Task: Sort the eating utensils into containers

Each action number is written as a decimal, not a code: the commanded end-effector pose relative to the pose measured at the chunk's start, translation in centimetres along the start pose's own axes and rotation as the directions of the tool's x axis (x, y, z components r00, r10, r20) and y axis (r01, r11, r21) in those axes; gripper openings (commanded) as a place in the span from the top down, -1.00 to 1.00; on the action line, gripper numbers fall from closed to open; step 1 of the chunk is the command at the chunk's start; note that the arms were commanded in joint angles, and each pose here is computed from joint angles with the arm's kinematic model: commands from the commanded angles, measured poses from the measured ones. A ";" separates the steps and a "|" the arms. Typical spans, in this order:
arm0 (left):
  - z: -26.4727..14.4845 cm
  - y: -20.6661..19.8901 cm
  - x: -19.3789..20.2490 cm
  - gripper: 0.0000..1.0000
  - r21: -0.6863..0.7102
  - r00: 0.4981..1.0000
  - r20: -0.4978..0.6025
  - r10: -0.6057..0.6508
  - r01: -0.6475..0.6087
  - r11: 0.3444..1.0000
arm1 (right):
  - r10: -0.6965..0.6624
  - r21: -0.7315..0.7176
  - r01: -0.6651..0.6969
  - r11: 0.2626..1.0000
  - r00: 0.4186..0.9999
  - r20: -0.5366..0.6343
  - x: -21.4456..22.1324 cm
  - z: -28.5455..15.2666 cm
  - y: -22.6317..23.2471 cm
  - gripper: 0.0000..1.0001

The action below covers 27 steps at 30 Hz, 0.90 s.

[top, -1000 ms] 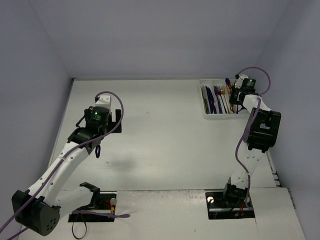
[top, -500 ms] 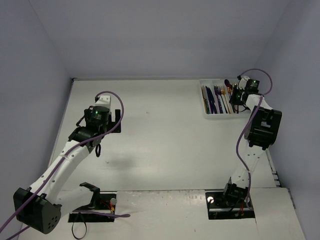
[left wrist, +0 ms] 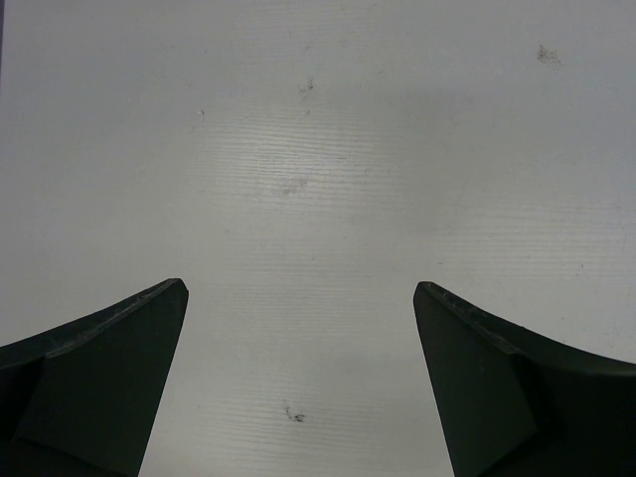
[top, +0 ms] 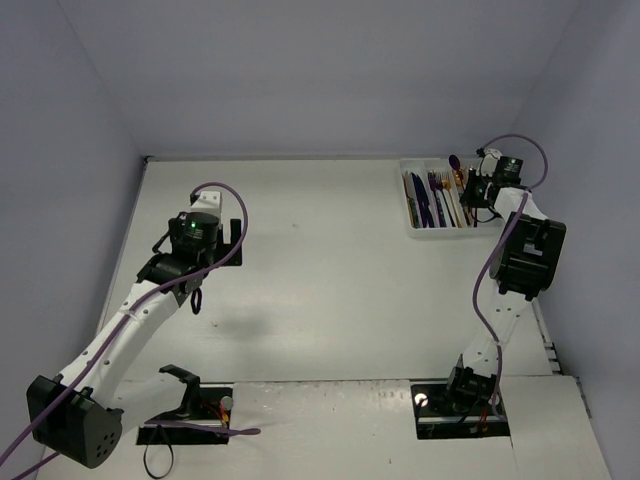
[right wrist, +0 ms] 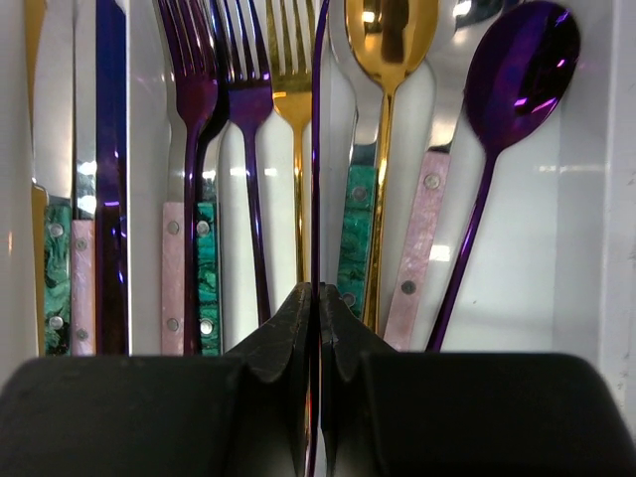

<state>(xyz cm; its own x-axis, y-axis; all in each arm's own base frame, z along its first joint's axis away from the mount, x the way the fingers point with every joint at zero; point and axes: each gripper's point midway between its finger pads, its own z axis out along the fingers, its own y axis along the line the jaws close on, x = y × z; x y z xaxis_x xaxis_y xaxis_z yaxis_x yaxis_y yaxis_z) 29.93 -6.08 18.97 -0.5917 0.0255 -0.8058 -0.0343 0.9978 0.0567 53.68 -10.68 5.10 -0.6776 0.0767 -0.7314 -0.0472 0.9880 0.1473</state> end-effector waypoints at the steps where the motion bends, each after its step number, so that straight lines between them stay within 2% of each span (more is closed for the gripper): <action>1: -0.4 0.0 -1.9 -0.95 0.007 0.998 0.054 -0.015 0.015 1.000 | -0.075 0.012 0.074 0.997 0.972 0.221 -9.0 -4.9 0.3 1.00; 6: -0.5 -0.1 -2.1 -0.95 0.012 0.998 0.056 -0.016 0.016 1.000 | -0.079 0.037 0.072 0.997 0.971 0.225 -9.3 -5.3 -0.4 1.00; 13: -0.4 -0.1 -2.0 -0.95 0.012 0.998 0.053 -0.015 0.015 1.000 | -0.034 0.040 0.027 0.999 0.985 0.168 -6.6 -3.2 -2.1 1.00; 27: -0.3 -0.1 -1.8 -0.95 0.015 0.999 0.043 -0.015 0.015 1.000 | 0.021 0.035 -0.024 0.999 0.996 0.088 -2.7 -0.3 -3.5 0.86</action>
<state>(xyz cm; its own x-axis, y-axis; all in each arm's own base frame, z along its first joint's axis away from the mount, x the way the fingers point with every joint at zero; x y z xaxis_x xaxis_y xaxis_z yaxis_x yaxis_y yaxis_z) 29.87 -6.26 18.85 -0.5970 0.0258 -0.8018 -0.0249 0.9984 0.0507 53.78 -13.45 4.32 -0.6752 0.1152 -0.7286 -0.0007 0.9876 0.1569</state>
